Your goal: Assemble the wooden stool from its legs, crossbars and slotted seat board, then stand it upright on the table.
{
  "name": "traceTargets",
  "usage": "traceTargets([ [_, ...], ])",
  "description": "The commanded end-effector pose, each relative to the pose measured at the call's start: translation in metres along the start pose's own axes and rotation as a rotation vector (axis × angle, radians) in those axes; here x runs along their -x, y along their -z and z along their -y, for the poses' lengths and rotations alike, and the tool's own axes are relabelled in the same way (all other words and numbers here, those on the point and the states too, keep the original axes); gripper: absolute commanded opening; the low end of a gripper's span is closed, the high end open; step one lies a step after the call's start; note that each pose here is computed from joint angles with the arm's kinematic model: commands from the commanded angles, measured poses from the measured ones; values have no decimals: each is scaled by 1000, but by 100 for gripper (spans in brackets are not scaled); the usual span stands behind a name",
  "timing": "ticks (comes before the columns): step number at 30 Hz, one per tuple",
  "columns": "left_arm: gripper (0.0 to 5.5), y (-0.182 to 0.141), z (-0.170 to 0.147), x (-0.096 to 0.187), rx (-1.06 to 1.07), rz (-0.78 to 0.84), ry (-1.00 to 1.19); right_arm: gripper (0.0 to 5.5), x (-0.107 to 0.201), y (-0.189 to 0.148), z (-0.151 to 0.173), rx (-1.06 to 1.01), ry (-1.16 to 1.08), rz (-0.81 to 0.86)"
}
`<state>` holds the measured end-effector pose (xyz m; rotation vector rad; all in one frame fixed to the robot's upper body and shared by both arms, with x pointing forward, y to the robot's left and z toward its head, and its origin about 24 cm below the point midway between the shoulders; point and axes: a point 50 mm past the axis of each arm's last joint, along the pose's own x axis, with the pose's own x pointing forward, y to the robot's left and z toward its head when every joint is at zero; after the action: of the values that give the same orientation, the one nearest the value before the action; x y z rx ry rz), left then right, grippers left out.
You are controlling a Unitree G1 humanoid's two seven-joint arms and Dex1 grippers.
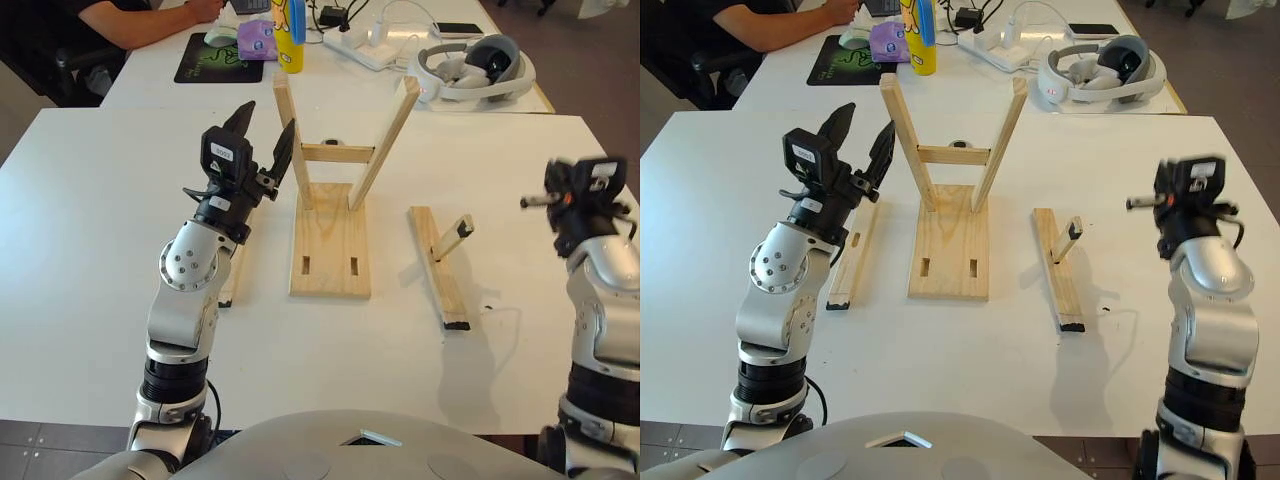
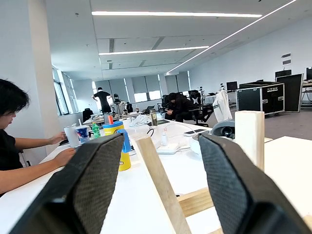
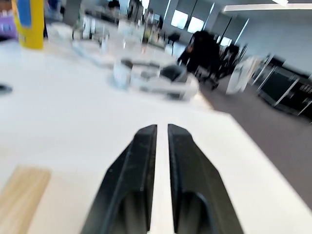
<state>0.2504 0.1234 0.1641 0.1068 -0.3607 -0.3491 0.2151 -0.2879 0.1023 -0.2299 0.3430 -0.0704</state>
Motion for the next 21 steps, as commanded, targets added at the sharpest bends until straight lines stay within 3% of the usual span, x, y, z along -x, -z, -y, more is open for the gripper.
traceTargets([
  [1,282,-2,-2,11,-15,-8,-55,120,19,19,-18,3,-197,-163],
  [10,282,1,4,22,-3,-46,-59,251,31,16,-25,-33,-297,-340],
  [17,282,-1,4,25,0,-55,-62,364,29,1,-42,-88,-395,-337],
  [21,282,0,4,23,6,-57,-45,364,28,-5,-52,-109,-429,-325],
])
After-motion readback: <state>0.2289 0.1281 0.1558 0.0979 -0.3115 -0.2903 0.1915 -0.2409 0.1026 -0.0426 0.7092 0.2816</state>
